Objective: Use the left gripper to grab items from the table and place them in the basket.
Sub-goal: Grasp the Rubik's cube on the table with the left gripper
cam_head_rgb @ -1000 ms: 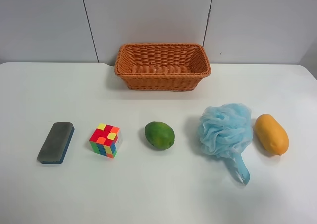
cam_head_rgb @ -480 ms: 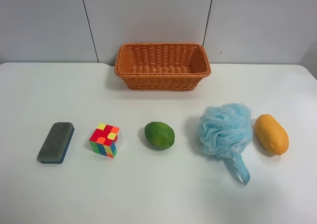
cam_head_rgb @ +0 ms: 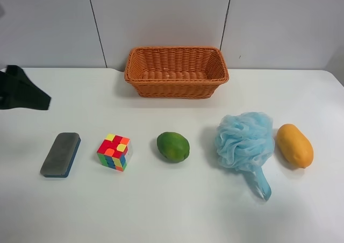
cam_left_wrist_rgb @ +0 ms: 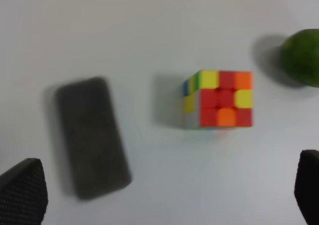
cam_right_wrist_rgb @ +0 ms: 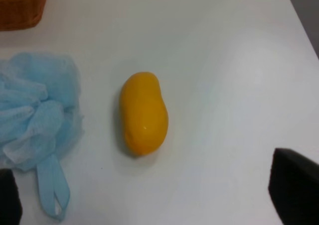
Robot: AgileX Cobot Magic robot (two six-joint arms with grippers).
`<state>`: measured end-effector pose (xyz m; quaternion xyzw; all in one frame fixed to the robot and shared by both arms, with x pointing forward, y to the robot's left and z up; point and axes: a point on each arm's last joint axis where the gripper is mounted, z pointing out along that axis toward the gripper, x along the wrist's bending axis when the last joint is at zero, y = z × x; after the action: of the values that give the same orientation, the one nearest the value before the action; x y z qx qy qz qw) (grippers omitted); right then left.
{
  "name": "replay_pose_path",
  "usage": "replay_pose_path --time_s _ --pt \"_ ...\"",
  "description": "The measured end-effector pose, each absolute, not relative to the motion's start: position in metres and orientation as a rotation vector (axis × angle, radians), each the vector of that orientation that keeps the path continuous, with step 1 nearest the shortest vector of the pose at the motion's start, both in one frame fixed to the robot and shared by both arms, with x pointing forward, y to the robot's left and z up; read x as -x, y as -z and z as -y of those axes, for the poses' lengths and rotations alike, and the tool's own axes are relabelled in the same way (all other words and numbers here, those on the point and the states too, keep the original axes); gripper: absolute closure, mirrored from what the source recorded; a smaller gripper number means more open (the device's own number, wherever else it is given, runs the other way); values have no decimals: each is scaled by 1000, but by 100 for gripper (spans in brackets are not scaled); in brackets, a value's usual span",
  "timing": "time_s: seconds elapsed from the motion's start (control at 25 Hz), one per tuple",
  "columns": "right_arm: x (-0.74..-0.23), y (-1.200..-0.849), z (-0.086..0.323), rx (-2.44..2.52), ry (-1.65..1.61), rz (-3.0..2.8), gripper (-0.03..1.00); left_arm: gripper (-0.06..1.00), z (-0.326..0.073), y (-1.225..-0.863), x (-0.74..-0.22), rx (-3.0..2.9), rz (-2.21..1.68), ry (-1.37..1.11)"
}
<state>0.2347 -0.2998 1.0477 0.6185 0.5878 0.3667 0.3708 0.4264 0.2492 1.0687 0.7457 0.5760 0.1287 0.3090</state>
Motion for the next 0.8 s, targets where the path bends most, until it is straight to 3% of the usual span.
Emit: replay_pose_path --time_s 0.4,0.8 --pt "-235 -1048 300 -1586 -940 -1508 -3 -5 -183 -998 -457 -2250 -1469 -62" --pt "-235 -1048 300 -1586 -940 -1508 -3 -5 -168 -947 -487 -2224 -1551 -83"
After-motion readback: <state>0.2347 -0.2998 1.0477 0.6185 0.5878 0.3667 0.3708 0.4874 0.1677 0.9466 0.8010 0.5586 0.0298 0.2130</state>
